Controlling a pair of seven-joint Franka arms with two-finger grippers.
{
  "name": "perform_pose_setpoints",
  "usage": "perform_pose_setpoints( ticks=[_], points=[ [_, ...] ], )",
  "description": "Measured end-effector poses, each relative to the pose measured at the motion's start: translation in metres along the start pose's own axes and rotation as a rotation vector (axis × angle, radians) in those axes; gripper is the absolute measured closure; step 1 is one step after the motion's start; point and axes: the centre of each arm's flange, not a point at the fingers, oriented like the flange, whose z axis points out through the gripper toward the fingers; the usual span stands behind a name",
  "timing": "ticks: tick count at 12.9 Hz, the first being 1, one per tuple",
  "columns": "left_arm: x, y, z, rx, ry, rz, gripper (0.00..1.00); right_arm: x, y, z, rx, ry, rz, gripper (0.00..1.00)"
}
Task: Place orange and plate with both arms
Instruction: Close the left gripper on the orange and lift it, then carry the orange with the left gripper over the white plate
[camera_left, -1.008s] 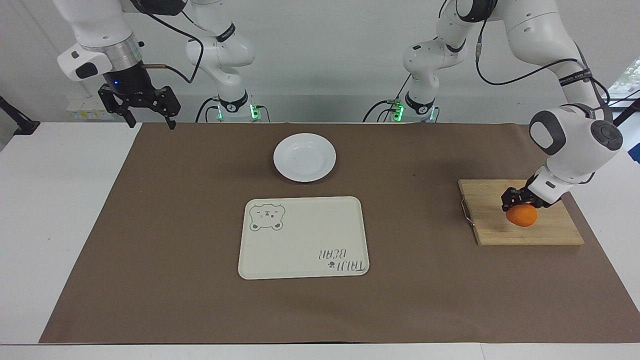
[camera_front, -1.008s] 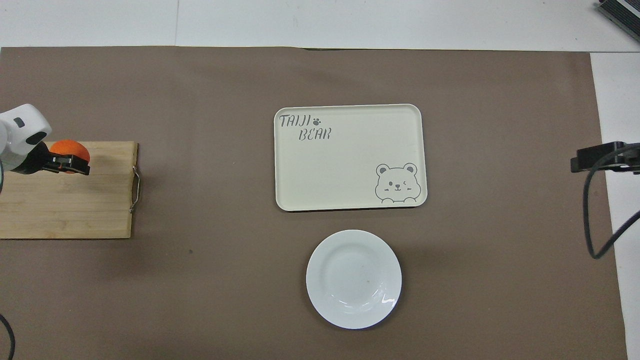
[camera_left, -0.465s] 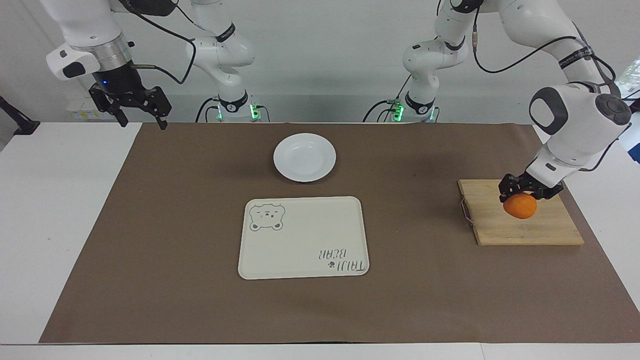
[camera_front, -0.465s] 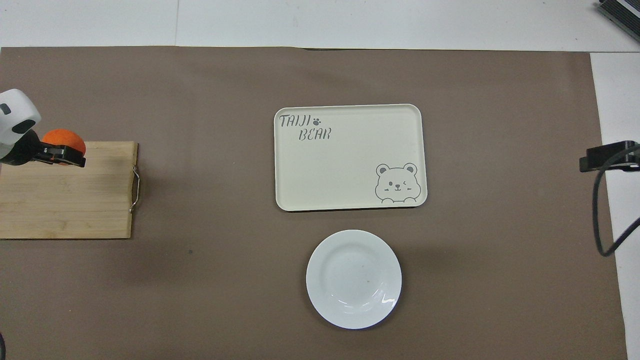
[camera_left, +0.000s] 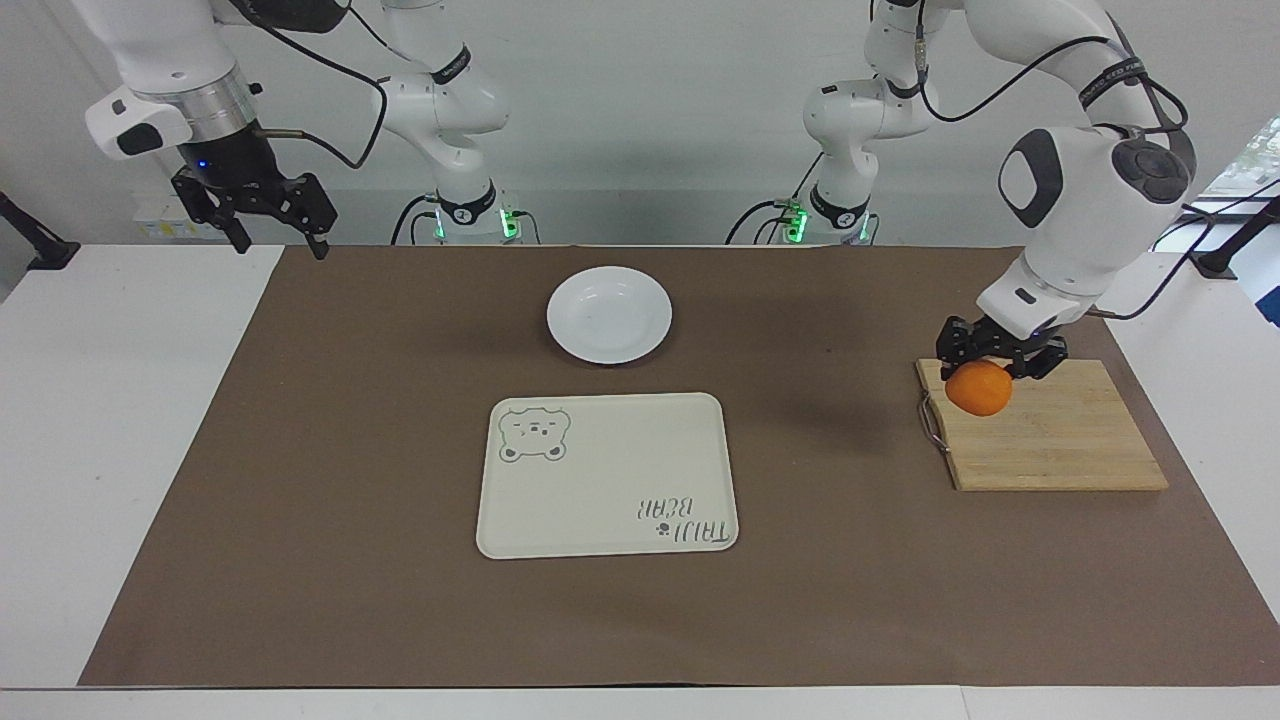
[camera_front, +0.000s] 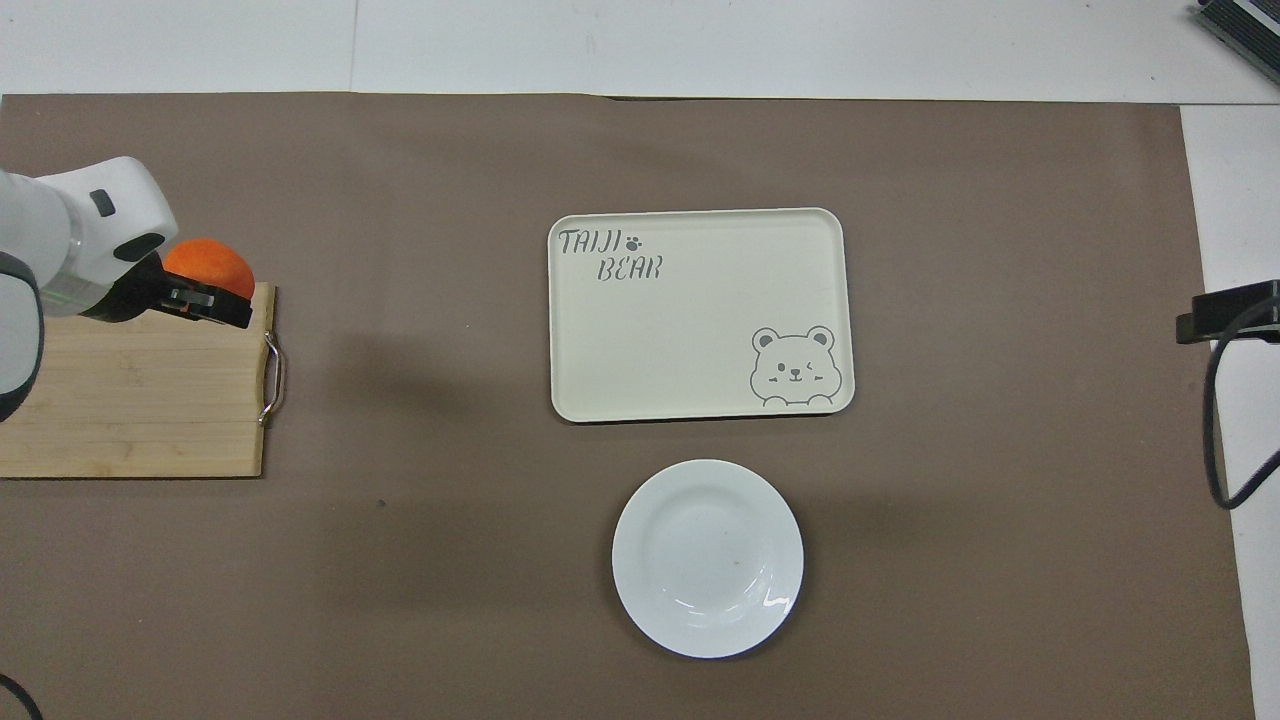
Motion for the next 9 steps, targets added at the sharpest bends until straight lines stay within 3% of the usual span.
perform_pose_setpoints(
  ticks=[4,7,9],
  points=[
    [0.013,0.125,0.006,-0.008,-0.016,0.001,0.29,0.0,0.0,0.0,0.0,0.0,0.001,0.0],
    [-0.004,0.228,0.028,-0.004,-0.063,0.029,0.29,0.0,0.008,0.001,0.002,-0.001,0.014,0.0],
    [-0.015,0.265,0.045,-0.002,-0.069,0.083,0.29,0.0,0.008,0.001,0.002,-0.001,0.013,0.0]
  ],
)
